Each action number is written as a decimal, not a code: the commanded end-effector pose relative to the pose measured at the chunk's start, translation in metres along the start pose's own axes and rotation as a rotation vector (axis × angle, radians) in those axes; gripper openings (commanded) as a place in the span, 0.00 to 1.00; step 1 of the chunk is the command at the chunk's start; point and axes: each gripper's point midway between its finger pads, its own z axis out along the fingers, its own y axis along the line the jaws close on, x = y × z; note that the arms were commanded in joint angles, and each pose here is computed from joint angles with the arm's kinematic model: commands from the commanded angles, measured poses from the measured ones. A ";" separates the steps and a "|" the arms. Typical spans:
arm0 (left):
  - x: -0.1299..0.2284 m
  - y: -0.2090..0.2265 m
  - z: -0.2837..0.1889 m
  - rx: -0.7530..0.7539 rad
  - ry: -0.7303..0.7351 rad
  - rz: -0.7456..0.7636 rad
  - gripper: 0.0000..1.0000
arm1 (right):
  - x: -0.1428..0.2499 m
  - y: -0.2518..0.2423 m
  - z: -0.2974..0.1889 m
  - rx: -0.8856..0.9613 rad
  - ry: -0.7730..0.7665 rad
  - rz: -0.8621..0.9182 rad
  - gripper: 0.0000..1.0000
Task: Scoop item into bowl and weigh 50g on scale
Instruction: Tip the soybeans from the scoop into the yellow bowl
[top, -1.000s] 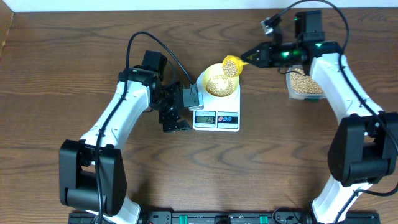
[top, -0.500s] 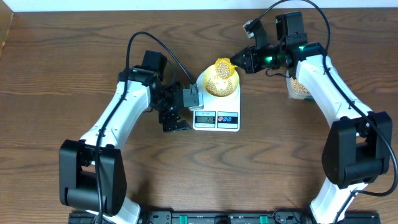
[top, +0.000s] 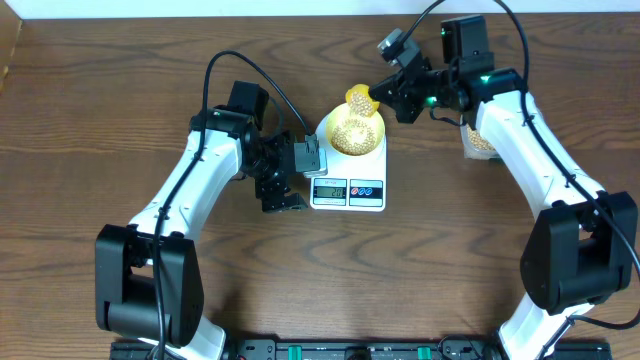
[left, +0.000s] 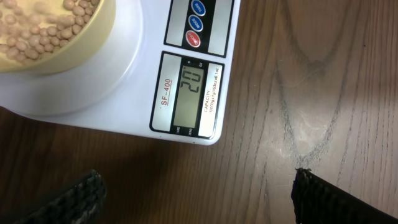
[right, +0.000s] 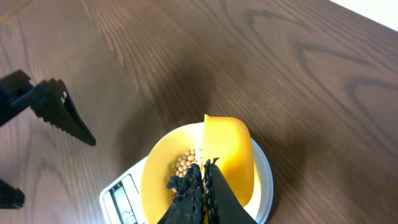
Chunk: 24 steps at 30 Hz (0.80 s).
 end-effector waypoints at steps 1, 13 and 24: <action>0.000 -0.002 0.001 0.014 -0.012 -0.001 0.98 | -0.013 0.009 -0.007 0.002 -0.023 -0.113 0.01; 0.000 -0.002 0.001 0.014 -0.012 -0.001 0.98 | -0.012 0.009 -0.007 0.000 -0.020 -0.109 0.01; 0.000 -0.002 0.001 0.014 -0.012 -0.001 0.98 | -0.012 0.009 -0.007 0.000 -0.019 -0.110 0.01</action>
